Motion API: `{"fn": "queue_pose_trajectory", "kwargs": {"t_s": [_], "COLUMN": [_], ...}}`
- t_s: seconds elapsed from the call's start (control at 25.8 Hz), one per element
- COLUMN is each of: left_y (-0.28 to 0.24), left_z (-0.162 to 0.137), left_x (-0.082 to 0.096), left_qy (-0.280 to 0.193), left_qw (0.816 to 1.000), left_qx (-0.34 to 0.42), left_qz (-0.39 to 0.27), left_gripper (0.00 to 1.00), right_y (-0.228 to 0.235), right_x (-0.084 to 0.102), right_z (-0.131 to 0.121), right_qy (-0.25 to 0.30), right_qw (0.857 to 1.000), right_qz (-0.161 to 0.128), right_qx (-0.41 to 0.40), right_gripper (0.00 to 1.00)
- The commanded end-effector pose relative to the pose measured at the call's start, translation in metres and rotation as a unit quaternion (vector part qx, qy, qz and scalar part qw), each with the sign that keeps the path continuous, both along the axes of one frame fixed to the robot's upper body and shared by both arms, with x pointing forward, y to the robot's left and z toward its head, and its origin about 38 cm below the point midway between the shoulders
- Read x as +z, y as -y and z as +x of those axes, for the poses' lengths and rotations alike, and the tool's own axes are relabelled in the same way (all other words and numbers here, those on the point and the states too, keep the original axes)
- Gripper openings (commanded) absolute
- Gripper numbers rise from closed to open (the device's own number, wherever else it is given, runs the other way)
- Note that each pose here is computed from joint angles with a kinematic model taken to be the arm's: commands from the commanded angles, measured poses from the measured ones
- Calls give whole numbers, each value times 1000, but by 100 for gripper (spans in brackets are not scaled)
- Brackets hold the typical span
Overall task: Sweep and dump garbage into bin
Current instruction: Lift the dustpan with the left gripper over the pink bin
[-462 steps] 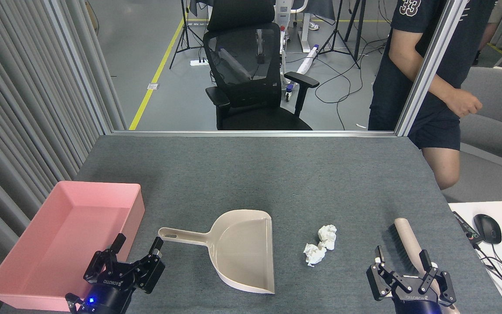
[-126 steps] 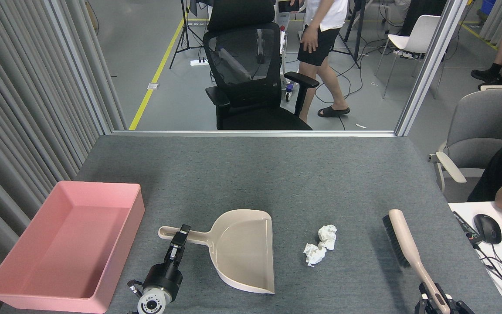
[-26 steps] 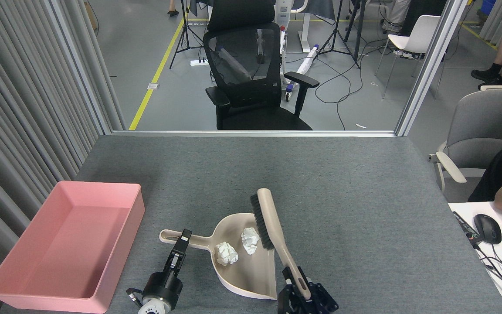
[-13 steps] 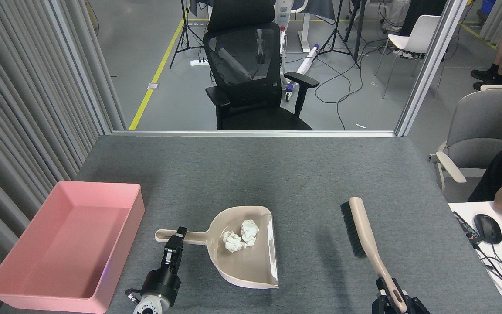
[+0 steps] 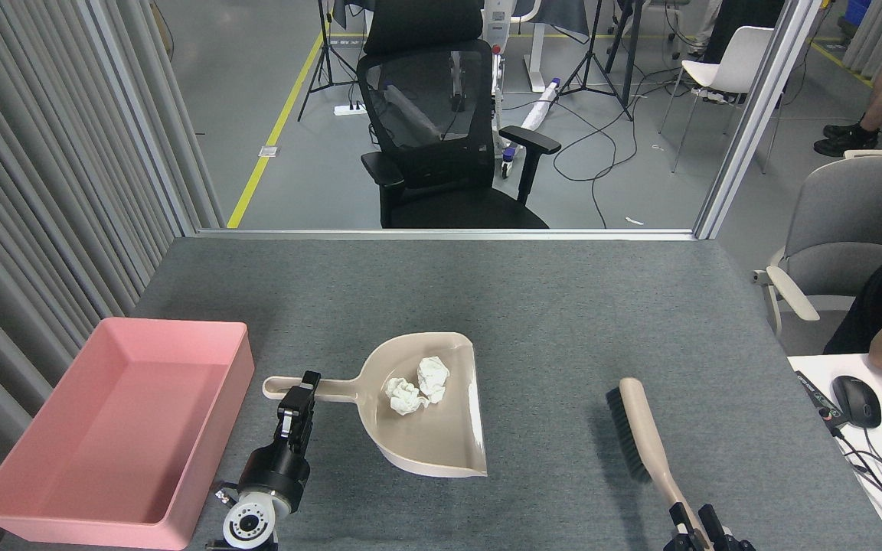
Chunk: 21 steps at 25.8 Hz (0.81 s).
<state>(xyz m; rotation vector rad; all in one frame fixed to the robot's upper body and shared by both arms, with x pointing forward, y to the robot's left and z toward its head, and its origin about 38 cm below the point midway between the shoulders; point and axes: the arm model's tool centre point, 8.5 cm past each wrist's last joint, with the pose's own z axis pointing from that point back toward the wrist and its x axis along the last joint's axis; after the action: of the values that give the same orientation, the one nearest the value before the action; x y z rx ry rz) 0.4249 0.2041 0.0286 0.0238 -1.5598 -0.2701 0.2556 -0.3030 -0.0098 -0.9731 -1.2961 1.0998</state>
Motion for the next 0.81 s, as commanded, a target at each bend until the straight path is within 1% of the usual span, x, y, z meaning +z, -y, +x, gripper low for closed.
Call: {"fn": "queue_pose_trajectory", "kwargs": {"t_s": [0.0,0.27,0.46,0.5,0.62,0.77], "left_y": [-3,-8,-22,-26,-54,-97], "left_z": [4,6,10,10,10,8], "left_x": [21,33,55,56,61,71], "left_qy": [1,-2,4,0,-6,2], "left_qw": [1000,1000,1000,1000,999,998], "left_qx": [-6,-2,0,4,28,47], "left_qz": [4,7,15,13,19,30], "left_gripper": [15,14,14,14,14,14], "right_y": [3,2,1,1,1,2], "right_x": [-3,-2,0,1,4,9], "right_z": [0,2,4,5,9,16], "right_qy": [-7,-6,-2,0,5,13], "right_qw": [1000,1000,1000,1000,1000,1000], "right_qz": [-2,-1,3,3,2,1], "right_qx": [-11,-11,-11,-11,-11,-10], "right_gripper": [99,99,99,99,99,99]}}
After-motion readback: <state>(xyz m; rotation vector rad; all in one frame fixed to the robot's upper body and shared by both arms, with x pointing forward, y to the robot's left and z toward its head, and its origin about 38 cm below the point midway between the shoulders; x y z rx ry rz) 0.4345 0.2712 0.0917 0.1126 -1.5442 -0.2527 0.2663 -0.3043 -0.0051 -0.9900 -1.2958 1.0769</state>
